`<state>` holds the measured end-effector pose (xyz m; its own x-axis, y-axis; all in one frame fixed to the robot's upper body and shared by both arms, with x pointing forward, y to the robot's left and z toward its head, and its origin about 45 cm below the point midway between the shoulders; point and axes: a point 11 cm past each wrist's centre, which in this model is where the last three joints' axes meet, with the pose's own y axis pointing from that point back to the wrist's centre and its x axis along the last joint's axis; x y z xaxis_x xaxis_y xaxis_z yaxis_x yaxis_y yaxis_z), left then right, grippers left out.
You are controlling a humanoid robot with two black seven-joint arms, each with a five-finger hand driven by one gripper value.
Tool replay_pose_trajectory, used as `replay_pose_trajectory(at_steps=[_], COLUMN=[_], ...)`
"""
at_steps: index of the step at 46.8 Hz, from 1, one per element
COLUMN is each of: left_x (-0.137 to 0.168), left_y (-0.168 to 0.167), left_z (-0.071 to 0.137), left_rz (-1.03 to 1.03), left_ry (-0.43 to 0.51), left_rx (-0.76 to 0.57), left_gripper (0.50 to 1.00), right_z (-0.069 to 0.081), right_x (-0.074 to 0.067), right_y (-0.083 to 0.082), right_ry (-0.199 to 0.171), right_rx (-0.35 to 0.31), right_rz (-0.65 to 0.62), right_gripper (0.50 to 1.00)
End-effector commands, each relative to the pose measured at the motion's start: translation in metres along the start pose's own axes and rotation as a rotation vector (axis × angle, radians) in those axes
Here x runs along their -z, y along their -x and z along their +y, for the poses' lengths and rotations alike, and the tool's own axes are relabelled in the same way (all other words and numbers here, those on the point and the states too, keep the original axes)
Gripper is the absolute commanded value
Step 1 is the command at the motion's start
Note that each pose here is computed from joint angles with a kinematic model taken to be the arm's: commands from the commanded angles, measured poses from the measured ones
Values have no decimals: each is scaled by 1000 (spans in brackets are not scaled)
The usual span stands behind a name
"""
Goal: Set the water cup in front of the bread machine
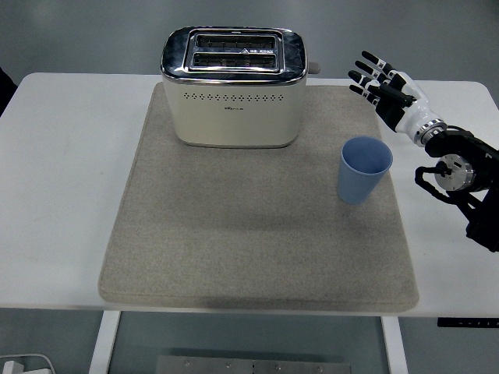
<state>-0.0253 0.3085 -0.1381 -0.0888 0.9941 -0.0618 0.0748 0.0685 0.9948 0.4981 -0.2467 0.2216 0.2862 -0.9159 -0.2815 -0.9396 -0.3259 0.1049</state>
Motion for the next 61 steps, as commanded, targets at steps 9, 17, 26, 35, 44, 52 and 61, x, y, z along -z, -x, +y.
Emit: replay_pose_trajectory(at_steps=[9, 17, 26, 35, 44, 52, 61], left_x=[0, 0, 0, 0, 0, 0, -1], left_y=[-1, -1, -1, -1, -1, 0, 1], left_z=[0, 0, 0, 0, 0, 0, 0], left_rz=[2, 2, 2, 2, 2, 2, -2], left_ry=[0, 0, 0, 0, 0, 0, 1], left_rx=[-2, -3, -2, -3, -2, 0, 3], left_gripper=[1000, 1000, 1000, 1000, 1000, 1000, 1000], right_z=[0, 1, 2, 4, 7, 22, 42], right_x=[0, -1, 1, 0, -2, 5, 6], right_y=[0, -1, -4, -4, -8, -34, -59], right_ry=[0, 5, 4, 6, 13, 10, 19], right_rx=[0, 5, 2, 16, 34, 18, 18], right_rz=[0, 5, 10, 7, 5, 14, 14], right_gripper=[911, 913, 913, 913, 913, 913, 913])
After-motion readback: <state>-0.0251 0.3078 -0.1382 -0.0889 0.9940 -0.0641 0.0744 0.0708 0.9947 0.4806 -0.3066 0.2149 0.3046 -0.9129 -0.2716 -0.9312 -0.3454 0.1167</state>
